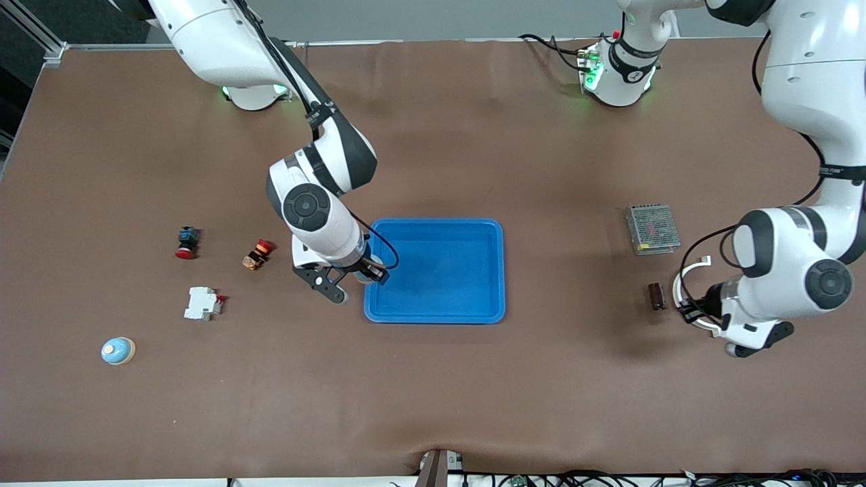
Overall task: Place electrolytic capacitor and blue bell in tray
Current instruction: 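Carry the bell and the capacitor with both grippers over the blue tray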
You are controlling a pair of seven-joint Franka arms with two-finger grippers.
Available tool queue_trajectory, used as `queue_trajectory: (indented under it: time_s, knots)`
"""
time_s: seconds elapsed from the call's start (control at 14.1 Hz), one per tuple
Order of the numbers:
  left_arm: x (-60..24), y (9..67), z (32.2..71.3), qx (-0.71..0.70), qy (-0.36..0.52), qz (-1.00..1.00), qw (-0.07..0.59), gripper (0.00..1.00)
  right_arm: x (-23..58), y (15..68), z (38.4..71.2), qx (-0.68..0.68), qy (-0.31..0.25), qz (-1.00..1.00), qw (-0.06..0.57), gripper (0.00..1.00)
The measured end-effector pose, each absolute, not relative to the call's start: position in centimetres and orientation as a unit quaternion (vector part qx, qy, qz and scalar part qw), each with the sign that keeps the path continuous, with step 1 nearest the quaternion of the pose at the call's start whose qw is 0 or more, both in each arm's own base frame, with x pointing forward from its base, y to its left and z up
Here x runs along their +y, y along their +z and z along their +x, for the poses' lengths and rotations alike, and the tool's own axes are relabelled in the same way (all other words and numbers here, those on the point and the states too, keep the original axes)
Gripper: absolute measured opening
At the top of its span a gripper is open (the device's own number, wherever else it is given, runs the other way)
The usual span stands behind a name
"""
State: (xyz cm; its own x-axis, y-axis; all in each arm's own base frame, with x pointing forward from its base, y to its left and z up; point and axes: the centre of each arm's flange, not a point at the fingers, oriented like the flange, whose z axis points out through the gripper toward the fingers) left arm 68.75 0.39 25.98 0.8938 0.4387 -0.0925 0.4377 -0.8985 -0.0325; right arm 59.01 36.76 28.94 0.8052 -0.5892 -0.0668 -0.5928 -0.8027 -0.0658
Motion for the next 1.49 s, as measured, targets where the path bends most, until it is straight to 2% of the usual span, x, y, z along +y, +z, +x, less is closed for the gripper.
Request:
queue_trajectory:
  time_s: [0.35,0.71,1.2,1.49]
  knots:
    - [-11.7,27.5,67.9,-0.29,0.065,-0.955,0.026,0.34,39.5,24.5,56.5,0.326,0.027,-0.944,0.036,0.7]
    - [-22.0,29.8,65.3,-0.335,0.056,-0.94,0.038,0.34,42.4,22.3,54.3,0.327,0.03,-0.944,0.033,0.7]
    - [-34.2,28.9,59.3,-0.368,0.054,-0.927,0.06,0.34,43.4,19.2,52.7,0.327,0.031,-0.944,0.03,0.7]
    - [-38.3,27.4,56.4,-0.374,0.055,-0.923,0.073,0.34,43.2,17.8,51.6,0.325,0.025,-0.945,0.035,0.7]
